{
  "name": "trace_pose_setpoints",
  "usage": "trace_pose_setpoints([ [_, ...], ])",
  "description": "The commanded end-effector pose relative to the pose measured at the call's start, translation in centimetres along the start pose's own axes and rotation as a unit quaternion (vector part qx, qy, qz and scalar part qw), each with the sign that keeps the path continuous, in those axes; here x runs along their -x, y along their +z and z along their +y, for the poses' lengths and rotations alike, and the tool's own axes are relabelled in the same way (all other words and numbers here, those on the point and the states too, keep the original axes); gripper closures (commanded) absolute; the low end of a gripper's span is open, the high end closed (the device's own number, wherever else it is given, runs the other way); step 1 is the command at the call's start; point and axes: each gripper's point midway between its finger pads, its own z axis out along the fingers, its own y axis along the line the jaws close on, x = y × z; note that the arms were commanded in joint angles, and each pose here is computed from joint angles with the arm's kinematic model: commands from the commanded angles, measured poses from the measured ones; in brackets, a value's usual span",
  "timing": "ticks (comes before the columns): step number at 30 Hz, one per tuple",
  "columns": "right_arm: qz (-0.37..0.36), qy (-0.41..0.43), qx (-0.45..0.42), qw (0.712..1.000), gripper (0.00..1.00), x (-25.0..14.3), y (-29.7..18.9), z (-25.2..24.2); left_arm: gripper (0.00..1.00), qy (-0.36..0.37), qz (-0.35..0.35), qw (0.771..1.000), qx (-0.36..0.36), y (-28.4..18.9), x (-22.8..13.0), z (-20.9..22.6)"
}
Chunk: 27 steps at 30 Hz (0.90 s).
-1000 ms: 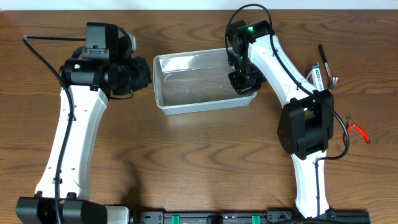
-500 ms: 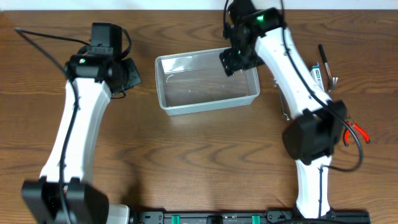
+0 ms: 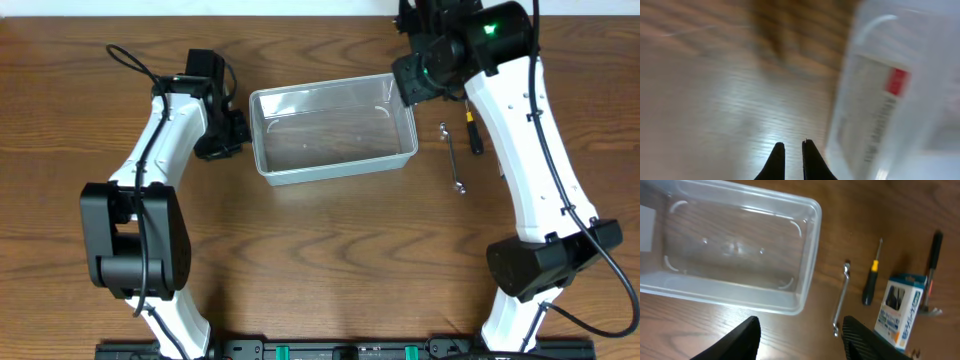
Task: Pack container
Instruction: 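Release container and lift right gripper away toward the tools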
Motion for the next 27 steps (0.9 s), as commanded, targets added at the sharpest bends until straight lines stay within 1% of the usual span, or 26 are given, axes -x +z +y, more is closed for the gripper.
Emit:
trace_pose_setpoints([
  [1, 0.0, 0.008, -0.013, 1.0, 0.46, -0.2, -0.6, -1.3, 0.94, 0.032, 0.013, 0.998, -0.051, 0.3, -0.4, -1.8],
  [8, 0.007, 0.016, -0.028, 0.999, 0.46, -0.5, -0.5, -2.5, 0.94, 0.052, 0.012, 0.989, -0.137, -0.3, -0.2, -4.8],
  [14, 0.008, 0.02, -0.029, 0.999, 0.45, -0.6, -0.5, -2.8, 0.94, 0.065, 0.017, 0.985, -0.162, -0.5, -0.4, -5.6],
  [20, 0.008, 0.022, -0.037, 0.999, 0.44, -0.6, -0.5, -3.2, 0.94, 0.065, 0.016, 0.984, -0.163, -0.5, -0.4, -5.6],
  [21, 0.008, 0.024, -0.043, 0.999, 0.48, -0.6, -0.6, -3.5, 0.94, 0.065, 0.016, 0.985, -0.162, -0.5, -0.4, -5.6],
  [22, 0.008, 0.03, -0.052, 0.998, 0.6, -0.6, -0.6, -4.0, 0.94, 0.064, 0.015, 0.985, -0.157, -0.5, -0.3, -5.5],
  [23, 0.008, 0.039, -0.062, 0.997, 0.76, -0.7, -0.6, -4.4, 0.94, 0.064, 0.013, 0.986, -0.152, -0.4, -0.2, -5.2],
  [24, 0.008, 0.046, -0.069, 0.997, 0.95, -0.7, -0.6, -4.9, 0.94, 0.063, 0.009, 0.988, -0.141, -0.4, -0.1, -4.9],
  [25, 0.007, 0.052, -0.073, 0.996, 0.98, -0.7, -0.6, -5.3, 0.94, 0.061, 0.006, 0.99, -0.13, -0.3, 0.1, -4.5],
  [27, 0.005, 0.073, -0.079, 0.994, 0.98, -0.7, -0.6, -6.2, 0.94, 0.051, -0.003, 0.992, -0.112, -0.4, 0.5, -3.8],
])
